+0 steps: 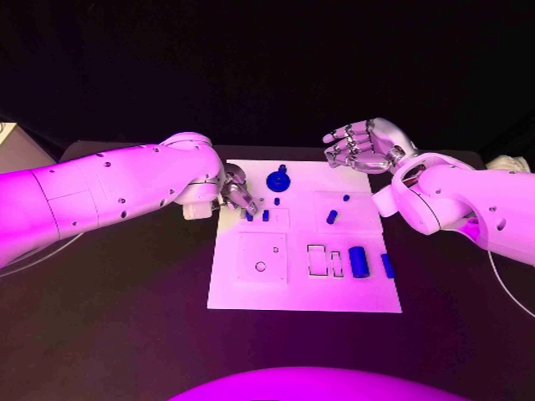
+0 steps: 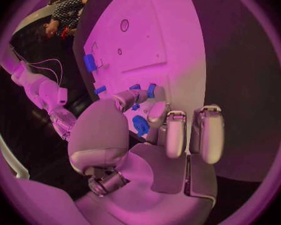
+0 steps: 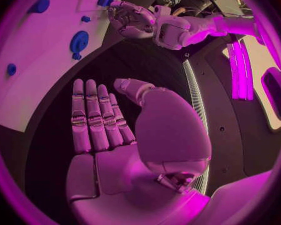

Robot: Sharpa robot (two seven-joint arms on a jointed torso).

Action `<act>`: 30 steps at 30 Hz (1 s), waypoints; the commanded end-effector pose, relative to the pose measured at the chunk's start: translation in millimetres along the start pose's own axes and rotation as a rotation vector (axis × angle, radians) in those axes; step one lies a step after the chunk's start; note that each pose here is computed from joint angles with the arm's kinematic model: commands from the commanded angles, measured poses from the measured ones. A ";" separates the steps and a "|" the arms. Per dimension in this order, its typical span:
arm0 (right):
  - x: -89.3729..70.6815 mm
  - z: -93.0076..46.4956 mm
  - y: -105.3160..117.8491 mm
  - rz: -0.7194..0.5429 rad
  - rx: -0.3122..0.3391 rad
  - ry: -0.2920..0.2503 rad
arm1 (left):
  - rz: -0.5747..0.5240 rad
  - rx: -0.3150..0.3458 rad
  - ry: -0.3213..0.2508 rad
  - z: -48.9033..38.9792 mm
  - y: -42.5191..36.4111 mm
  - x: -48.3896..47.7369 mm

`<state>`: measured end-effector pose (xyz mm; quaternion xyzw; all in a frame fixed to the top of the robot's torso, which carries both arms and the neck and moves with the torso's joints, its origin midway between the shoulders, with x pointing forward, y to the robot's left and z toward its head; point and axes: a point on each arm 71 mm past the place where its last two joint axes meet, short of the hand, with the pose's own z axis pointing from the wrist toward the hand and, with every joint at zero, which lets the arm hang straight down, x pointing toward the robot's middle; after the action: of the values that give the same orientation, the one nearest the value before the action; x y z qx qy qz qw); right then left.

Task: Assemble the parts on the task board

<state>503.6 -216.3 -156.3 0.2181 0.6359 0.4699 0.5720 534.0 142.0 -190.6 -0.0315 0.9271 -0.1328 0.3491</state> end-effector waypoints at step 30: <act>1.3 -0.1 0.7 0.002 -0.008 0.015 | -0.004 -0.031 -0.042 1.8 7.5 -1.3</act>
<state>503.6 -216.5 -156.4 0.2182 0.6362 0.4697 0.5719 535.0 147.1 -193.2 -0.0412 0.9248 -0.1267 0.3564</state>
